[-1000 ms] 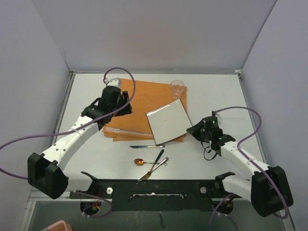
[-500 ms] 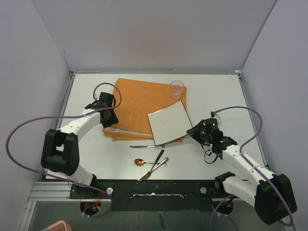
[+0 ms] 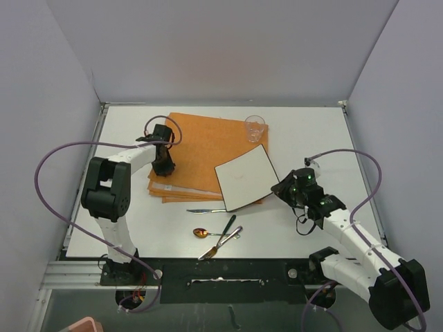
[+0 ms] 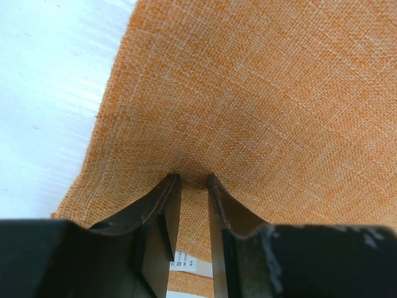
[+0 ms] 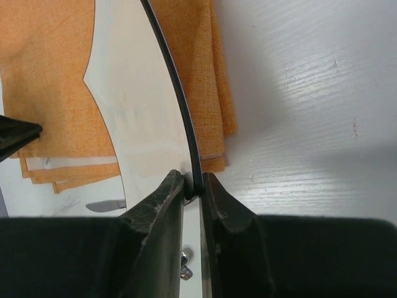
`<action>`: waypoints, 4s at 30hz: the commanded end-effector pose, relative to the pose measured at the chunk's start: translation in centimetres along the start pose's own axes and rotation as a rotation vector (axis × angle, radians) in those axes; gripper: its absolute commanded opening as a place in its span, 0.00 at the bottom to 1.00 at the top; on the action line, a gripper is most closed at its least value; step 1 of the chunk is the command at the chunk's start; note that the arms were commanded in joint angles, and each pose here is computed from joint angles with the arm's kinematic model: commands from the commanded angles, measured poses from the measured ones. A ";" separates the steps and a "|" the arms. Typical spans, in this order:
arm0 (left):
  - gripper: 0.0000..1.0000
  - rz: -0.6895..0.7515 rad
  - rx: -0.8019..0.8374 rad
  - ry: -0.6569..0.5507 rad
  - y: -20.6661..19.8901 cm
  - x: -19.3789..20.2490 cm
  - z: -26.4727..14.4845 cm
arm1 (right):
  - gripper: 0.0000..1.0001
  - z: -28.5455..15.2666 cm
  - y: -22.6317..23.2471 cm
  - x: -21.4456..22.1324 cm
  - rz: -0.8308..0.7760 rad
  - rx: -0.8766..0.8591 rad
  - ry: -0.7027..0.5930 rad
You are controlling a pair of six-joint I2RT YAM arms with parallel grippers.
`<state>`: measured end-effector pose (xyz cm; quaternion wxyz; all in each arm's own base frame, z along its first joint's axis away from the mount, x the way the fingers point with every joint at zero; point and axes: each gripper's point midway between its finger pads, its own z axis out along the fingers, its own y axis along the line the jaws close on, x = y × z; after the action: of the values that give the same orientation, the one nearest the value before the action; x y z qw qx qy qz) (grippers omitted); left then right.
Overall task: Set the dinner table for one person
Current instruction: Pick up the plate at the center of the board, then place the plate on the napkin.
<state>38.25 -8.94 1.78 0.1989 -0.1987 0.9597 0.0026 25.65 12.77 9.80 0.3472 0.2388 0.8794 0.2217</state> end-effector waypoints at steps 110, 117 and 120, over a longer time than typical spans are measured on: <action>0.09 0.175 0.277 -0.366 -2.5 -1.8 -21.6 | 0.00 10.5 5.4 -4.9 -0.481 0.392 -0.015; 0.09 0.138 0.290 -0.394 -1.0 -1.4 -24.2 | 0.00 13.4 4.7 -2.7 -0.530 0.383 0.088; 0.09 0.123 0.294 -0.407 -0.5 -1.3 -24.9 | 0.00 13.9 3.2 -1.6 -0.532 0.440 0.140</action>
<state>30.78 -11.95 22.77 0.3857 -0.0849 0.9154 -0.0781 36.24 16.77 2.38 0.2691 0.0555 0.9595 -0.0630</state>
